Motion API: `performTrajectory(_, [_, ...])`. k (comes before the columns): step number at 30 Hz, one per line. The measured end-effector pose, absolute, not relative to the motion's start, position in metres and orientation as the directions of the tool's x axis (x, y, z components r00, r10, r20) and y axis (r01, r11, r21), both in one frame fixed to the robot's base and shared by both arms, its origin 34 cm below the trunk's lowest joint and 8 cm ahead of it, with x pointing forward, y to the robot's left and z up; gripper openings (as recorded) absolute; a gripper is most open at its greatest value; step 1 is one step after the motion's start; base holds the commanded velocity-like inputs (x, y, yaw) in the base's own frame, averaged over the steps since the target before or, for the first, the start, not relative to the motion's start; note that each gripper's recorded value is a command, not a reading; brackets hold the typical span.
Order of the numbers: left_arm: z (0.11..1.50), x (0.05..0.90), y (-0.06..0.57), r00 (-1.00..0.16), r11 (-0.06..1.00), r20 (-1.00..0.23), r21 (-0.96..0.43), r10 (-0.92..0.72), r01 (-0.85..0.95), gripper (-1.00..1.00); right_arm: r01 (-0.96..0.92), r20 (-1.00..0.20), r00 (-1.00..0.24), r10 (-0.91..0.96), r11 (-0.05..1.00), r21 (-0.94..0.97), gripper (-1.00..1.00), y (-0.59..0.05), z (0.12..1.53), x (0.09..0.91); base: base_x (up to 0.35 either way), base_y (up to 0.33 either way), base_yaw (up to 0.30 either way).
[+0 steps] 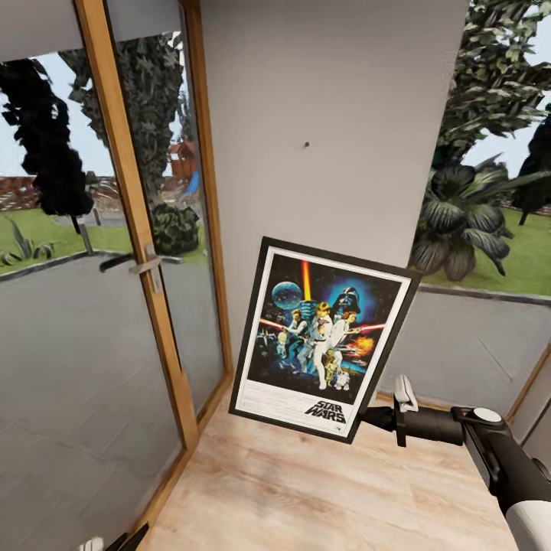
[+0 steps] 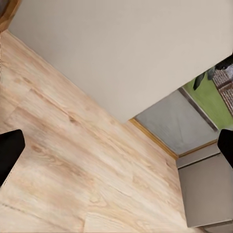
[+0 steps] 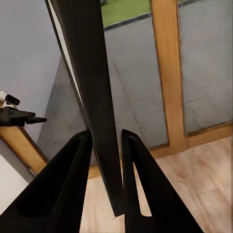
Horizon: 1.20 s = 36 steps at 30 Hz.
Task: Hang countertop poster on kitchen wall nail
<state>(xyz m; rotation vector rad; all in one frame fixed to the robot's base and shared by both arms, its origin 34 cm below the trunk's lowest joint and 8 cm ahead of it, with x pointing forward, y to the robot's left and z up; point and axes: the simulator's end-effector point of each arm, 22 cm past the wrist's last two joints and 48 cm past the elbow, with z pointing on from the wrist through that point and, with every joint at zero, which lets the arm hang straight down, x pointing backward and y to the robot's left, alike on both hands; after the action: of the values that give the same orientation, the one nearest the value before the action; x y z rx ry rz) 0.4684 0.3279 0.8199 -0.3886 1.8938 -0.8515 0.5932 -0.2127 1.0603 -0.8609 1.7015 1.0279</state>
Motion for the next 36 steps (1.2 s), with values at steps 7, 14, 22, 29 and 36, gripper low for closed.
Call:
performTrajectory(7, [0.8201, 0.4684, 0.3281, -0.464, 0.703, -0.656, -0.705, -0.595, 0.096, 1.00, -0.880, -0.945, -0.314, -0.093, 0.403, 0.253, -1.00, -0.2129, 1.0607, 0.5933, 0.291, 0.183, -0.007])
performTrajectory(14, [0.8198, 0.4687, 0.3281, -0.465, 0.703, -0.656, -0.705, -0.595, 0.095, 1.00, -0.879, -0.945, -0.315, -0.093, 0.403, 0.253, -1.00, -0.2130, 1.0604, 0.5936, 0.183, 0.117, -0.173])
performTrajectory(22, [0.8196, 0.4688, 0.3277, -0.465, 0.703, -0.655, -0.705, -0.595, 0.095, 1.00, -0.879, -0.944, -0.316, -0.093, 0.403, 0.254, -1.00, -0.2130, 1.0602, 0.5936, 0.012, 0.008, -0.294])
performTrajectory(29, [0.8196, 0.4687, 0.3275, -0.465, 0.702, -0.655, -0.706, -0.595, 0.095, 1.00, -0.879, -0.944, -0.316, -0.094, 0.403, 0.254, -1.00, -0.2130, 1.0601, 0.5937, 0.001, 0.001, -0.255])
performTrajectory(36, [0.8196, 0.4687, 0.3275, -0.465, 0.702, -0.655, -0.706, -0.595, 0.095, 1.00, -0.879, -0.944, -0.316, -0.093, 0.403, 0.254, -1.00, -0.2129, 1.0602, 0.5937, 0.000, 0.000, -0.032])
